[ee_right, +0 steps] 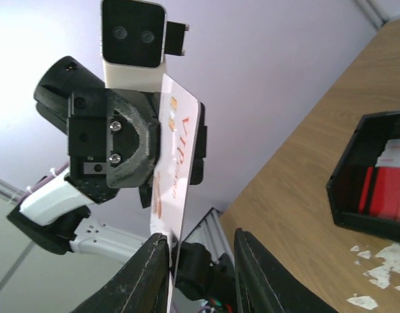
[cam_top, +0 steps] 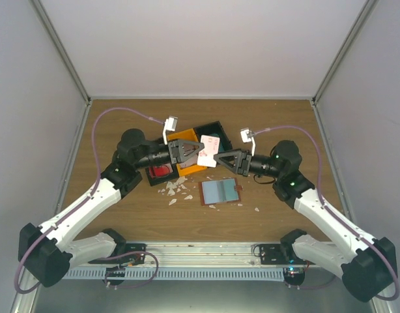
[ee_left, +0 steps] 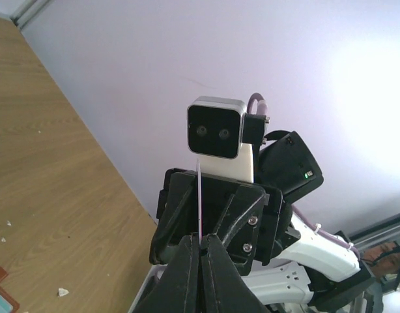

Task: Put the credit cards into the card holder
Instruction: Pick up the credit card from the storage box.

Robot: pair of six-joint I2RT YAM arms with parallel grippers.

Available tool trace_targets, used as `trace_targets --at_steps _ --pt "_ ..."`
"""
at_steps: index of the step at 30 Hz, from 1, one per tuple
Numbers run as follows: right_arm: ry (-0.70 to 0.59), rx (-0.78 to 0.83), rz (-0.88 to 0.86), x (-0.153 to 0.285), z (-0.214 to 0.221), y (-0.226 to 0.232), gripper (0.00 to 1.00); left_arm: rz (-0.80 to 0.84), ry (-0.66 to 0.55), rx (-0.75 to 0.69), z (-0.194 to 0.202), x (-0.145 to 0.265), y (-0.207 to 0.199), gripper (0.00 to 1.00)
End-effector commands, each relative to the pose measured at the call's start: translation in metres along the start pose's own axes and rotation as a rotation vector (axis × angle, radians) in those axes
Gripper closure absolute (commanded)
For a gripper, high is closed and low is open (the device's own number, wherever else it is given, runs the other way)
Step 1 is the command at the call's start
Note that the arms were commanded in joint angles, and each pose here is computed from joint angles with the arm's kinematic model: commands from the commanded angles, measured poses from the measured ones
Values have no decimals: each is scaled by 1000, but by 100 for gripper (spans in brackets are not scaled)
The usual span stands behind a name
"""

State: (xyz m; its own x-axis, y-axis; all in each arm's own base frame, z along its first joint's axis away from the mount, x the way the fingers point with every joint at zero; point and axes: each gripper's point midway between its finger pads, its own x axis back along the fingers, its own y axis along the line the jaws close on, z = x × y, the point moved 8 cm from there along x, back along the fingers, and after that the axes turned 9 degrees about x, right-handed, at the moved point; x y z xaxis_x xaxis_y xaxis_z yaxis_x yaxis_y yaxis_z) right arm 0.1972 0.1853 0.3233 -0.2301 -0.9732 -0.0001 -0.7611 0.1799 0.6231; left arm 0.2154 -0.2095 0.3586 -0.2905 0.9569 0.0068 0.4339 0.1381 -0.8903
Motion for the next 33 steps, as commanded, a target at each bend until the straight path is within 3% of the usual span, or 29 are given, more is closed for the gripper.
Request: trace_targets --at_steps 1,7,11,18,19,22,25,28,33 --pt "-12 9 -107 4 -3 16 71 103 -13 -29 2 3 -17 100" --pt "-12 4 -155 1 -3 18 80 98 -2 -21 10 2 -14 100" --pt "-2 -25 -145 -1 -1 14 99 82 -2 -15 14 4 -9 100" --pt "-11 -39 -121 2 4 12 100 50 -4 -38 23 6 -5 92" --pt "-12 -37 -120 3 4 13 100 47 -4 -40 24 7 -4 89" --pt "-4 -39 -75 5 8 10 100 -13 -21 -60 23 8 -1 56" --pt "45 -54 17 9 21 -1 99 -144 -61 -95 24 15 12 36" --pt "142 -97 173 15 45 -24 100 -281 -64 -87 39 24 42 30" --pt "274 -184 416 30 86 -68 100 -371 14 -13 73 21 92 29"
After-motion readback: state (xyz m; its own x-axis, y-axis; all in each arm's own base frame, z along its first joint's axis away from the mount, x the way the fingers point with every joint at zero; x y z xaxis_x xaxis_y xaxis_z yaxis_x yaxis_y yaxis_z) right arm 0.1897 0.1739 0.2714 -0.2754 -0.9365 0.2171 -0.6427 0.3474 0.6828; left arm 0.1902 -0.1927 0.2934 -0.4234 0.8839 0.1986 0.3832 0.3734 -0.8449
